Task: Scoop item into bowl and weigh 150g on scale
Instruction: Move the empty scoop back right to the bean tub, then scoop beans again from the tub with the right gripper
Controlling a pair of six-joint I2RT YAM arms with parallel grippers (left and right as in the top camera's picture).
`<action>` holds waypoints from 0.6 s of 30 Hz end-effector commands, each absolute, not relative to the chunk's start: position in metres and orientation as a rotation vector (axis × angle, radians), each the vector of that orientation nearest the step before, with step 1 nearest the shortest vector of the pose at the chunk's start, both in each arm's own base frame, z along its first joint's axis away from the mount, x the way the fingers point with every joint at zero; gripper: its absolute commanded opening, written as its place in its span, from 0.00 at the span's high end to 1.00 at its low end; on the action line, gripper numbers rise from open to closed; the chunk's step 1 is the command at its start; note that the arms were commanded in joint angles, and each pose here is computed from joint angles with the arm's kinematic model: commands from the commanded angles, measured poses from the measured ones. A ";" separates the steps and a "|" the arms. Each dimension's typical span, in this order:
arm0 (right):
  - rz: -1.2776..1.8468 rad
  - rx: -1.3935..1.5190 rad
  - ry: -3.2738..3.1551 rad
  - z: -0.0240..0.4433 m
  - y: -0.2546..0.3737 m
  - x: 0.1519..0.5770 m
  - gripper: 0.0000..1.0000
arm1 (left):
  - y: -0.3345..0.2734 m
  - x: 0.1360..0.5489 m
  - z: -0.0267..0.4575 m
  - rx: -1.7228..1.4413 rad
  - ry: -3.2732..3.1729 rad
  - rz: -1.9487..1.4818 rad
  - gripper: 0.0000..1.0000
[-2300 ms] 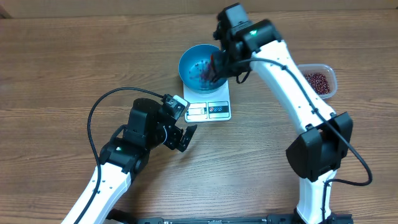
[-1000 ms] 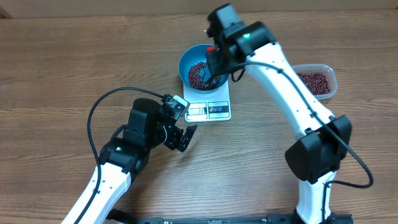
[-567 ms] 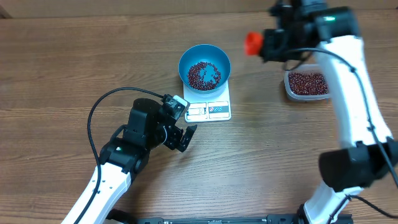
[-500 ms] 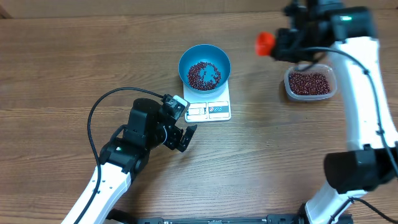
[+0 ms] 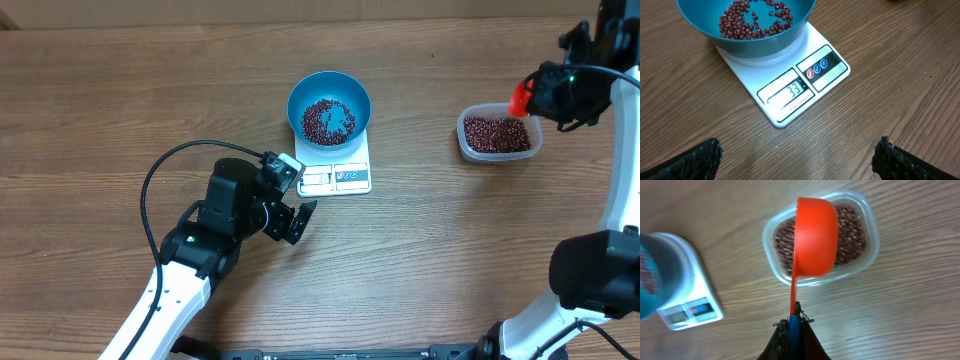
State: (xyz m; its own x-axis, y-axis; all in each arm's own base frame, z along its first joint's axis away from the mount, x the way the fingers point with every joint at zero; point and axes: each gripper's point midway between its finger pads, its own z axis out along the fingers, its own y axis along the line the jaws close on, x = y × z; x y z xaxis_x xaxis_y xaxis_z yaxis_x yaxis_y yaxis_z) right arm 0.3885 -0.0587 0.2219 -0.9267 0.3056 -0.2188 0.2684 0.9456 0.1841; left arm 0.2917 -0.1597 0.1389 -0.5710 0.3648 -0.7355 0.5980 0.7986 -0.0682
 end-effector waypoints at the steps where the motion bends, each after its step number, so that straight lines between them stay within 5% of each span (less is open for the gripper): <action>1: 0.071 0.366 2.896 0.204 -0.073 0.381 0.96 | -0.162 0.296 0.147 0.695 2.221 -0.418 0.00; 18: 0.228 0.274 2.925 0.117 -0.056 0.387 0.96 | -0.162 0.296 0.147 0.695 2.221 -0.418 0.00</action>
State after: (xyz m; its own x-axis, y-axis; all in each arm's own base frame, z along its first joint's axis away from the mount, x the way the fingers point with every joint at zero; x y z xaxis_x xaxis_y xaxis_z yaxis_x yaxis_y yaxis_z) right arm 0.3870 -0.0680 0.1147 -0.9620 0.2189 -0.1632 0.2034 0.9733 0.1067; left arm 0.2917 -0.1597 0.1389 -0.5710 0.3648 -0.7355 0.5980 0.7986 -0.0682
